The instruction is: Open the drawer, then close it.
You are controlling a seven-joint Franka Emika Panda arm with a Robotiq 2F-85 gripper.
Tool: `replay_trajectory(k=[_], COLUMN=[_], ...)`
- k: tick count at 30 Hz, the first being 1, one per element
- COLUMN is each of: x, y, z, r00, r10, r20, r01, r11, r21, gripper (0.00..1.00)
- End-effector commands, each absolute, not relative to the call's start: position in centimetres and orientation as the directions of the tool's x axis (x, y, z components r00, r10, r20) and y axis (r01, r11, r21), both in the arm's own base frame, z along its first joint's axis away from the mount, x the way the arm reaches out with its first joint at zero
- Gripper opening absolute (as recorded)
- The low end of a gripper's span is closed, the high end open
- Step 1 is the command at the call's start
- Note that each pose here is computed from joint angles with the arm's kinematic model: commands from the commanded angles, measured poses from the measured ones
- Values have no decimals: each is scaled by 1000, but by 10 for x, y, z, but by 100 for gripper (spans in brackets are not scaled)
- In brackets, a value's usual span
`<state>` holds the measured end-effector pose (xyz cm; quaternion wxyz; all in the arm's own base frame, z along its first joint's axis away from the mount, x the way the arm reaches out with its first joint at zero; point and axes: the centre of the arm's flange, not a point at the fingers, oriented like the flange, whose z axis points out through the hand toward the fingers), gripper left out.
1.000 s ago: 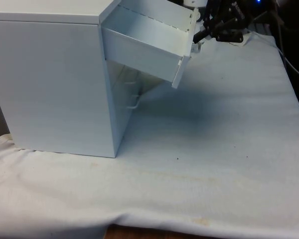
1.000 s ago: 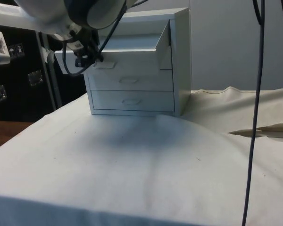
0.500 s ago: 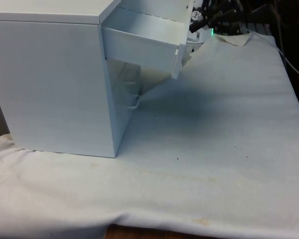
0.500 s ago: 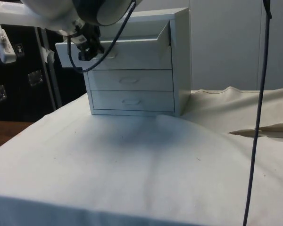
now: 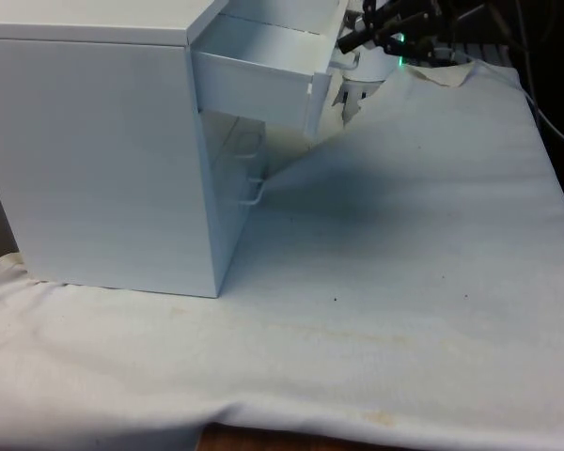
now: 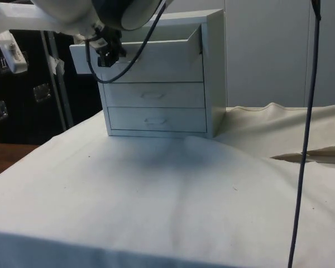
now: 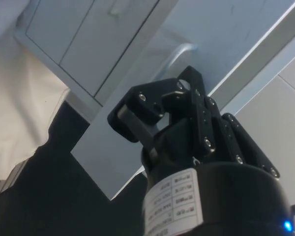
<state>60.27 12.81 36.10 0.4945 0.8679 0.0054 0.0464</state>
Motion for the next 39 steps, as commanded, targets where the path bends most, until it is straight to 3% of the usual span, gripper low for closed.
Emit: replay_trajectory(k=[1,39], x=[603,606], y=[122,35], z=[364,385], r00=[995,996], r10=[70,5], r20=[77,91], r01=[-30,-73], r11=[-516,-550], r21=[856,832], gripper=[0,0])
